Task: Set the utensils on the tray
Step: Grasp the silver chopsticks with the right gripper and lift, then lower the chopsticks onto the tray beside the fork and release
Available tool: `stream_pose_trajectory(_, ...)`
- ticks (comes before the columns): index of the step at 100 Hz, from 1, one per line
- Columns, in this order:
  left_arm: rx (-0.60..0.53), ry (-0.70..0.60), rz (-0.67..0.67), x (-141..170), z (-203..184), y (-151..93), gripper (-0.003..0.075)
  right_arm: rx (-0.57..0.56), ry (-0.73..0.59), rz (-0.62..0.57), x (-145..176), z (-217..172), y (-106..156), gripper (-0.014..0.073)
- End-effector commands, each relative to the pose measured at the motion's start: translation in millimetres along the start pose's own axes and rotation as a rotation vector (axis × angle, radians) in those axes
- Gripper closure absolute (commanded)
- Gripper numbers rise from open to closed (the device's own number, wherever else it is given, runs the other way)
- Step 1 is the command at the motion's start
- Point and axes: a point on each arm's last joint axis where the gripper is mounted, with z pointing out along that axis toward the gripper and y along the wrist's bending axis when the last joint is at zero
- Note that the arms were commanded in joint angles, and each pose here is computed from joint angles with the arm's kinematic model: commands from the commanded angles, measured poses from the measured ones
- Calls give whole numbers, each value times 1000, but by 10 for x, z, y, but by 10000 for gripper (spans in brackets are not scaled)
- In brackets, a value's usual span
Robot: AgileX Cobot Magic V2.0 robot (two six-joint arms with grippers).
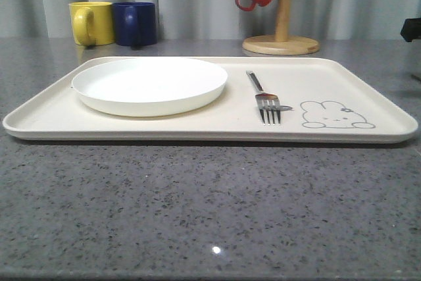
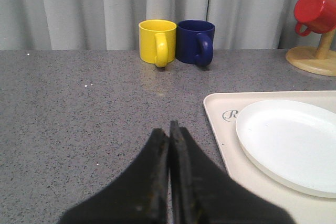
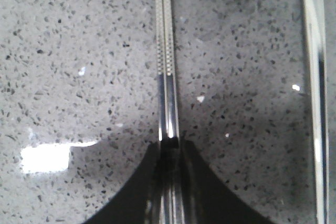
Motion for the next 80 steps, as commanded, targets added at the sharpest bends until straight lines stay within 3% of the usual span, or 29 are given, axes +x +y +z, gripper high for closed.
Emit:
stream_pose_trajectory(1, -26, -96, -4, -156, -18, 22, 738, -17, -80, 3, -41, -299, 2, 622)
stream_pose_trajectory(19, -26, -96, -4, -156, -18, 22, 738, -57, -145, 23, -26, -691, 101, 622)
stream_pose_trajectory(38, -26, -96, -4, -156, -18, 22, 738, -120, -188, -25, 18, -1047, 437, 622)
stream_pose_trajectory(80, -26, -96, -4, -156, -18, 22, 738, -247, -226, -9, 121, -945, 1312, 622)
